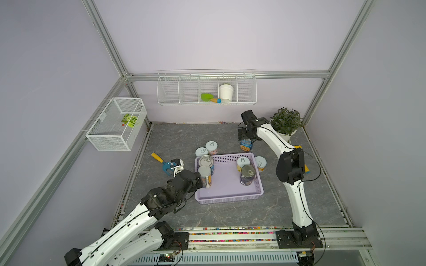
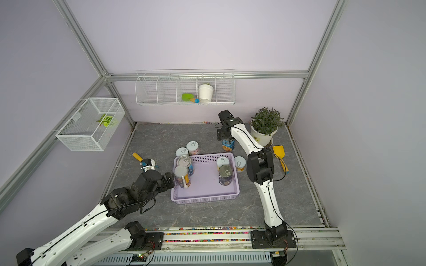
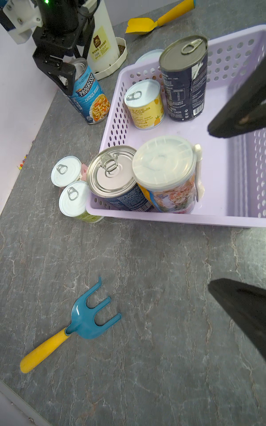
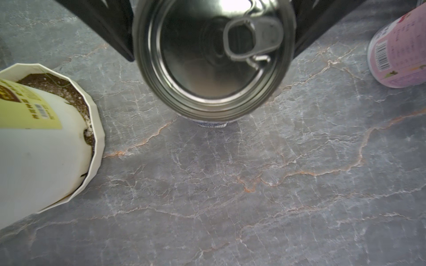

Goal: Put the canned food in the basket
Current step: Pick up the canned food from the center of the board.

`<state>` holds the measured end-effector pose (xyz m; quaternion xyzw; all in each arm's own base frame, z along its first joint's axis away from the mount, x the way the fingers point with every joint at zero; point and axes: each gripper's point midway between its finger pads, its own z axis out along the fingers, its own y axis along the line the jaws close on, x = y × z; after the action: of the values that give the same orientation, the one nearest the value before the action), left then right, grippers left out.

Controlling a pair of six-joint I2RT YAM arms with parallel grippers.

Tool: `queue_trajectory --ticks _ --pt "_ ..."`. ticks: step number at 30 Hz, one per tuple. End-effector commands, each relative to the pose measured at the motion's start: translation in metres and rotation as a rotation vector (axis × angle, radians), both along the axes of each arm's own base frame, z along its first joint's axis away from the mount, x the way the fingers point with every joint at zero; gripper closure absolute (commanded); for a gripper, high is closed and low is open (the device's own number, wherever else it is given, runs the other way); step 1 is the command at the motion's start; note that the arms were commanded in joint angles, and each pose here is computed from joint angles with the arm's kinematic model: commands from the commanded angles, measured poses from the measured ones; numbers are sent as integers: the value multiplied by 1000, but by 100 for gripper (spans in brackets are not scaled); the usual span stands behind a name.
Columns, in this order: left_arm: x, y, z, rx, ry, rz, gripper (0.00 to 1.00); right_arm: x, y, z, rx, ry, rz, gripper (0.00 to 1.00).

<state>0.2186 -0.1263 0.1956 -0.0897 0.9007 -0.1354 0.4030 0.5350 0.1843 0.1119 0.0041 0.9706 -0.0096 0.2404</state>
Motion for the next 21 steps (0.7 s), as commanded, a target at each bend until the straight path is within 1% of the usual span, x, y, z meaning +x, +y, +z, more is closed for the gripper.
queue_trajectory --ticks 1,4,6,13,19,21 --pt "0 6 -4 11 0 23 0 4 -6 -9 16 22 -6 4" --pt "0 6 -4 12 0 22 0 6 -3 -8 33 17 5 18" --pt "0 6 -4 12 0 22 0 7 -2 -7 37 12 10 25" --pt "0 5 -5 9 1 20 0 7 -2 4 33 -6 27 33" --pt "0 4 -4 9 1 17 0 4 0 36 71 -53 30 39" --pt "0 4 -4 8 1 17 0 3 2 50 88 -76 33 39"
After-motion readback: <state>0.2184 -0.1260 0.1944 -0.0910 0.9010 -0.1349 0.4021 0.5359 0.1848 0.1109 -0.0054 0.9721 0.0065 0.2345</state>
